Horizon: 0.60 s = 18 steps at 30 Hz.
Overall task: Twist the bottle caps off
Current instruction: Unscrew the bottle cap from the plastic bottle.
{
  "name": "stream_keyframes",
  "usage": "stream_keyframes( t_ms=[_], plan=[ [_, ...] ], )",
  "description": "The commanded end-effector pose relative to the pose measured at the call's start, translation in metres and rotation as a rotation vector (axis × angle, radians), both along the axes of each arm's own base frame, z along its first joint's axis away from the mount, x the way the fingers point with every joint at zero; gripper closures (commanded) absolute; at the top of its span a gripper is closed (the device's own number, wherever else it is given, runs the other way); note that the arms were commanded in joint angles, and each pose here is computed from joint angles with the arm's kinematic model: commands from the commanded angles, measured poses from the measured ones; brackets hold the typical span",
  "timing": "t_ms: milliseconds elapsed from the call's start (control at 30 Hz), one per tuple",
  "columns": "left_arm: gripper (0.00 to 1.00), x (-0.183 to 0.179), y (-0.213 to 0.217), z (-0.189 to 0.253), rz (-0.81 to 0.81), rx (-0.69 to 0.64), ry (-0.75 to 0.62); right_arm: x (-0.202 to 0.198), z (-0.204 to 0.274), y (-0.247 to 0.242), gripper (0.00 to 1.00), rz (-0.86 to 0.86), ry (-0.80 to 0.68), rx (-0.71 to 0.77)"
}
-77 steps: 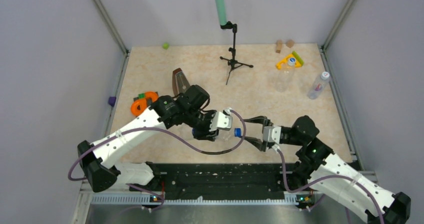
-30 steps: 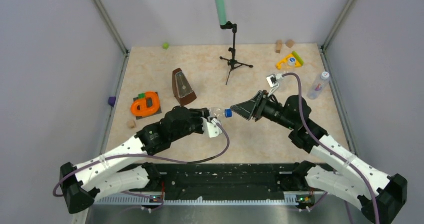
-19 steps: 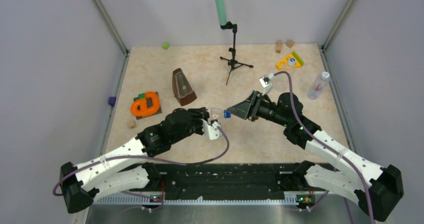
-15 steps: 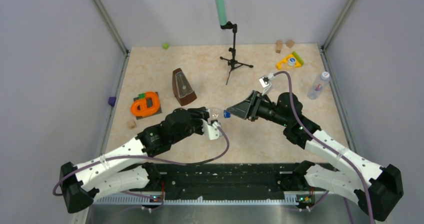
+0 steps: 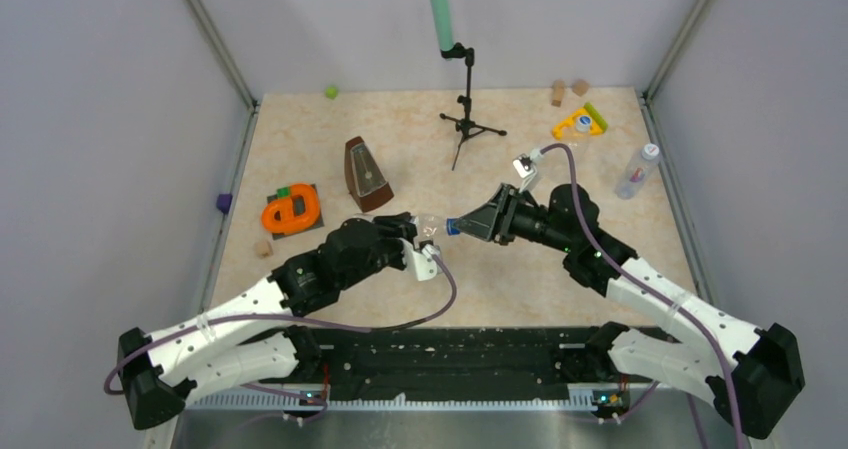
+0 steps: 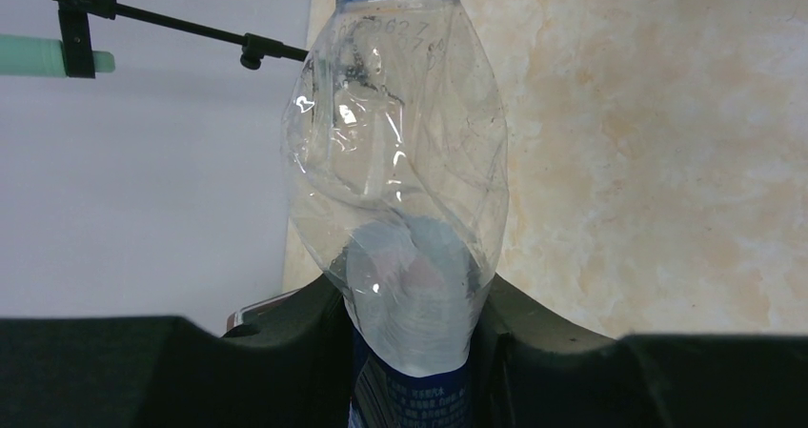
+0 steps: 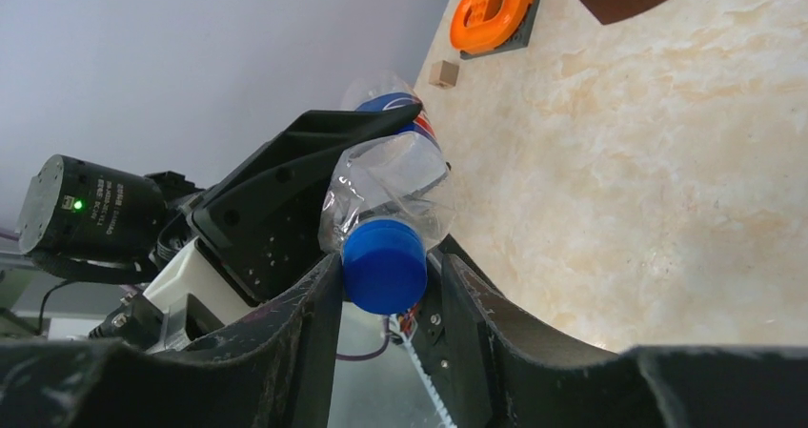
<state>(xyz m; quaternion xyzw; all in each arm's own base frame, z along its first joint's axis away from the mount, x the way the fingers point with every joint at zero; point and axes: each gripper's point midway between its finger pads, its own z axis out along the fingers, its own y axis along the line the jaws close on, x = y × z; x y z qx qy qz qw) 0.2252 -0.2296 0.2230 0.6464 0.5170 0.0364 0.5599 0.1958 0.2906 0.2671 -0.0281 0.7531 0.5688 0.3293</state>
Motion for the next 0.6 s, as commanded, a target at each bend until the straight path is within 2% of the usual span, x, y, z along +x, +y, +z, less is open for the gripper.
stream_keyframes(
  t_ms=[0,100,333,567],
  plan=[
    [1.0,0.0,-0.004,0.019,-0.003,-0.07,-0.037,-0.002,0.012,0.004,0.59,0.035,-0.025,0.031],
    [1.0,0.001,-0.004,0.016,-0.002,-0.061,-0.032,-0.004,0.012,0.004,0.6,0.046,-0.03,0.032],
    [1.0,-0.003,-0.009,0.017,-0.025,-0.064,-0.006,-0.008,0.007,0.002,0.78,0.056,-0.056,0.017],
    [1.0,-0.033,-0.031,0.017,-0.148,-0.139,0.191,-0.008,0.004,-0.003,0.98,0.078,-0.196,-0.048]
  ],
)
